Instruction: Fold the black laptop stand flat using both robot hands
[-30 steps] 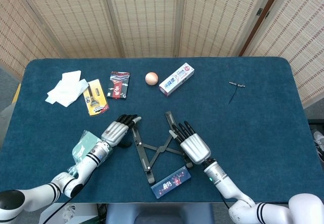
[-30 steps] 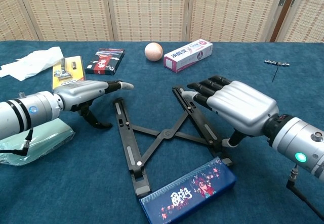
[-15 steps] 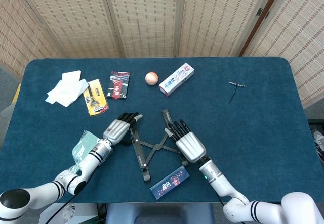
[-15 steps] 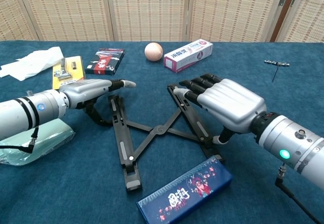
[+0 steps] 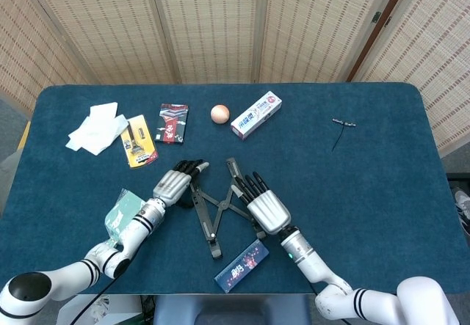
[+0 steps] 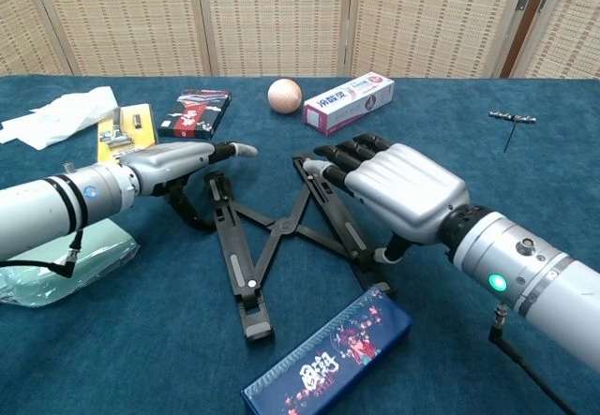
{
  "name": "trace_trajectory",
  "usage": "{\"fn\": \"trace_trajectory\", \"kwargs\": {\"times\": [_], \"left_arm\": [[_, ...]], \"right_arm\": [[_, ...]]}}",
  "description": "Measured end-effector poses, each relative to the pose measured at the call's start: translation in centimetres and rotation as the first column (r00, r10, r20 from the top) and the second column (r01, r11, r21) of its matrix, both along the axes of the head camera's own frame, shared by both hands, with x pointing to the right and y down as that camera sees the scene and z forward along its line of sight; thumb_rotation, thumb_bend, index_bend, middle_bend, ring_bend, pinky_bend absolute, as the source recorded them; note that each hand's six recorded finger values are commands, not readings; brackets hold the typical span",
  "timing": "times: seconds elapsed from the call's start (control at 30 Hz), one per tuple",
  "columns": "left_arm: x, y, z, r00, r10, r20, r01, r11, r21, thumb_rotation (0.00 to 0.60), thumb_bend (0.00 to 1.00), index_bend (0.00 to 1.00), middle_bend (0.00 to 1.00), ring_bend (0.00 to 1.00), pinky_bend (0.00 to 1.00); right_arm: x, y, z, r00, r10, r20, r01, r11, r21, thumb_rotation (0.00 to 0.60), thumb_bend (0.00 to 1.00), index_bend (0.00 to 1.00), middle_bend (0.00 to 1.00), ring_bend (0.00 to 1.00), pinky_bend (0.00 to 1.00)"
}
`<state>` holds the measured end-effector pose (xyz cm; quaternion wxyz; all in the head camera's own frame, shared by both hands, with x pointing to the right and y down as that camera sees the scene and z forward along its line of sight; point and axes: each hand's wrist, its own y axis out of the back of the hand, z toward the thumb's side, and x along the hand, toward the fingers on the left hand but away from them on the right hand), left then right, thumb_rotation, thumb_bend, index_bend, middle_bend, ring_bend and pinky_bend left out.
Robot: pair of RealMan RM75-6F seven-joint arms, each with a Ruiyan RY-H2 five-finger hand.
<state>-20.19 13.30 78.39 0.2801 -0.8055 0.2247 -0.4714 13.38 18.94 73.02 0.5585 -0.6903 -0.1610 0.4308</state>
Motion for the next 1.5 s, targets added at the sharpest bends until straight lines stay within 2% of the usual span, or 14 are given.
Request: {"fn": "trace_trajectory", "kwargs": {"times": [1.07, 1.27, 1.5], "left_arm": [[2.5, -0.3, 0.1, 0.999, -0.008, -0.044, 0.006, 0.999, -0.035, 0.600, 0.21, 0.00, 0.00, 0.00, 0.00], [2.9, -0.4, 0.0, 0.999, 0.002, -0.041, -0.003, 1.000, -0.031, 0.600, 0.21, 0.00, 0.00, 0.00, 0.00], [1.5, -1.2, -0.5, 1.000, -0.005, -0.016, 0.005, 1.000, -0.006, 0.600, 0.21, 0.00, 0.00, 0.00, 0.00]], "right_arm": [[-2.9, -0.4, 0.0, 0.998, -0.012, 0.063, 0.007, 0.998, 0.064, 0.600, 0.00, 0.00, 0.00, 0.00, 0.00], [-3.5, -0.4, -0.1, 0.997, -0.015, 0.079, 0.010, 0.998, 0.064, 0.600, 0.00, 0.00, 0.00, 0.00, 0.00], [-3.1, -0.8, -0.9, 0.996, -0.036, 0.087, 0.030, 0.997, 0.069, 0.600, 0.00, 0.00, 0.00, 0.00, 0.00]]}}
